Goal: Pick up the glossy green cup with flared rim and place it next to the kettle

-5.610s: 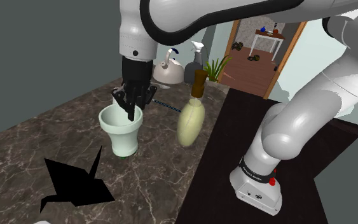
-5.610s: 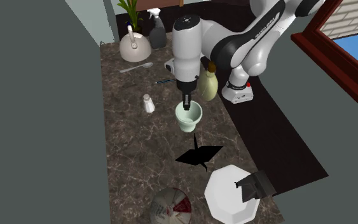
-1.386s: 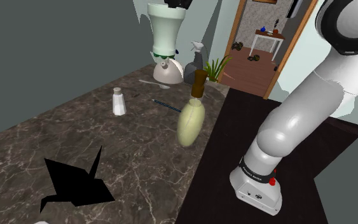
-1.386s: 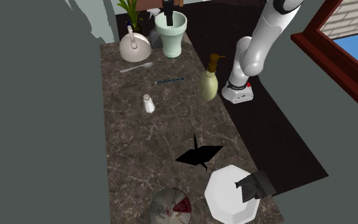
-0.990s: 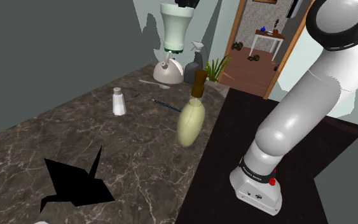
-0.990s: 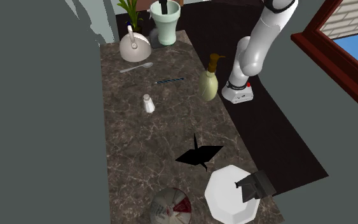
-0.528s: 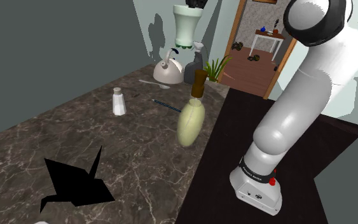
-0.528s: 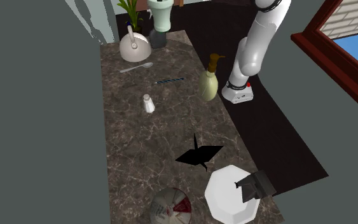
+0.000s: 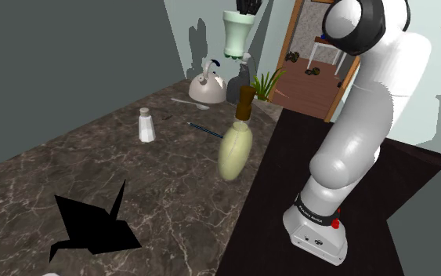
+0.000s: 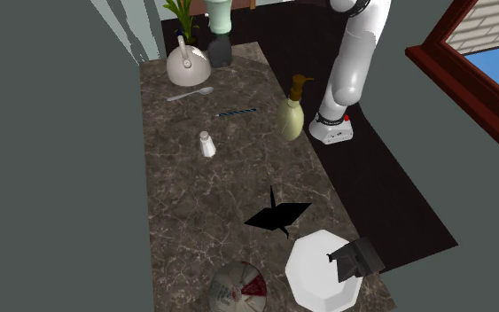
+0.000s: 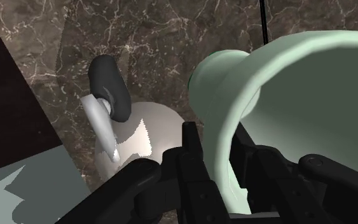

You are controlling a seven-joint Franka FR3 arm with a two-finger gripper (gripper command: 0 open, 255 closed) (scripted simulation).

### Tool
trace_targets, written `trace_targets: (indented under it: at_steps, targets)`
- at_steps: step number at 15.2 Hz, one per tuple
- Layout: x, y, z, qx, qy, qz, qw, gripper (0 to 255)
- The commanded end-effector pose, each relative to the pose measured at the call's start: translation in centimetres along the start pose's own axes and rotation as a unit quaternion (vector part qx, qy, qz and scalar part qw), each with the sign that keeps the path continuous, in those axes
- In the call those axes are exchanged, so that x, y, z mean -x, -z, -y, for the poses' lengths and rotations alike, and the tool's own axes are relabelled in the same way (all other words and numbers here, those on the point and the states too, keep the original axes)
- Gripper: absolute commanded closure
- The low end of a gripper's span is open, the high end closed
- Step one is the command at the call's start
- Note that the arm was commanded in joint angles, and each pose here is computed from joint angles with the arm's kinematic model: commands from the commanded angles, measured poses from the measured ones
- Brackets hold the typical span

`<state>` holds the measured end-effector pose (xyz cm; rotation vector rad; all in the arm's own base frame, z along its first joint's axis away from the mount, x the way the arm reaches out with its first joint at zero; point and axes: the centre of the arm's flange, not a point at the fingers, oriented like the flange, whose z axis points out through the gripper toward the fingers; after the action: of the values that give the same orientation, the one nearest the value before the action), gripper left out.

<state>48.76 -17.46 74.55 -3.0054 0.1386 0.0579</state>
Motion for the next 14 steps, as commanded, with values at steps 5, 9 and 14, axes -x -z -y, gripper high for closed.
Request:
trace_targets:
  at_steps: [5,9,14]
  targets:
    - [-0.2,-2.8,-0.6,0.000,0.000,-0.001,1.0000,255]
    - [-0.3,-4.9,-0.8,0.000,0.000,-0.001,1.0000,255]
    - [-0.4,-7.5,-1.2,0.000,0.000,-0.001,1.0000,255]
